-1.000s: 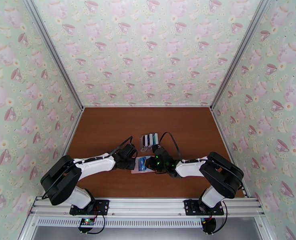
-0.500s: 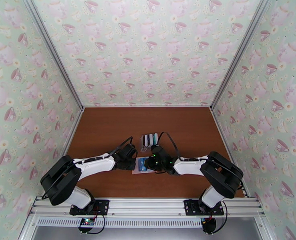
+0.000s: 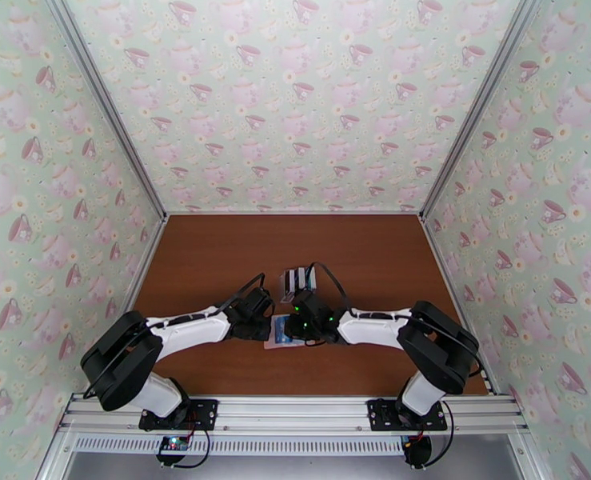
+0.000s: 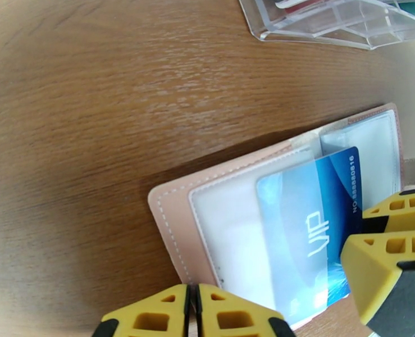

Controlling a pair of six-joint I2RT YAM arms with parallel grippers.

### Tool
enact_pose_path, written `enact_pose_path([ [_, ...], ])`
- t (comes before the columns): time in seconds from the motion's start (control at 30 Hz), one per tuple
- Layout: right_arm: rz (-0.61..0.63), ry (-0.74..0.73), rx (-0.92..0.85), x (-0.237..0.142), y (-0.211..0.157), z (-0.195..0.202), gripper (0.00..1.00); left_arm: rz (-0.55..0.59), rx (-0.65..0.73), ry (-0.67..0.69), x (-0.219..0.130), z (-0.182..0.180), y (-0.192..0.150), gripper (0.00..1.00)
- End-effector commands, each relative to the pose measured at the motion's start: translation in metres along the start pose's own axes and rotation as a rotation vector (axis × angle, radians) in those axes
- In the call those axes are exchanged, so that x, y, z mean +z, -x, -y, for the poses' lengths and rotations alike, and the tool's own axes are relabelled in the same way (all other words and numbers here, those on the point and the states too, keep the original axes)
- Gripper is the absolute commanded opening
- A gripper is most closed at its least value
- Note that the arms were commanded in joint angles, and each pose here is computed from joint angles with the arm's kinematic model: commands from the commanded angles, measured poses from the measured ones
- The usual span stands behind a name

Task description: Put the credit cards into the card holder

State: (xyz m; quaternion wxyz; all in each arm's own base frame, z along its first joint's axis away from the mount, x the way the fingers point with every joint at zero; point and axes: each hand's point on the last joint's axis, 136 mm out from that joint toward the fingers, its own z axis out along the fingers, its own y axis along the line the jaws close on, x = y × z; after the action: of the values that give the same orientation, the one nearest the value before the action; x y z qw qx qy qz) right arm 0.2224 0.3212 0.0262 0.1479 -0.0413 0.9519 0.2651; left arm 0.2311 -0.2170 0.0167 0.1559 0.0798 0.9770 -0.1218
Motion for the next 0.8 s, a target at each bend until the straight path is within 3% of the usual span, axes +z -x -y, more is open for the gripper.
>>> enact_pose_path([
  [0.0, -0.035, -0.055, -0.039, 0.005, -0.008, 0.005, 0.23, -0.009, -0.006, -0.039, -0.001, 0.006, -0.004, 0.14],
  [0.77, -0.032, -0.036, -0.102, 0.011, -0.002, -0.032, 0.23, -0.012, -0.023, -0.072, 0.006, 0.009, 0.003, 0.15],
])
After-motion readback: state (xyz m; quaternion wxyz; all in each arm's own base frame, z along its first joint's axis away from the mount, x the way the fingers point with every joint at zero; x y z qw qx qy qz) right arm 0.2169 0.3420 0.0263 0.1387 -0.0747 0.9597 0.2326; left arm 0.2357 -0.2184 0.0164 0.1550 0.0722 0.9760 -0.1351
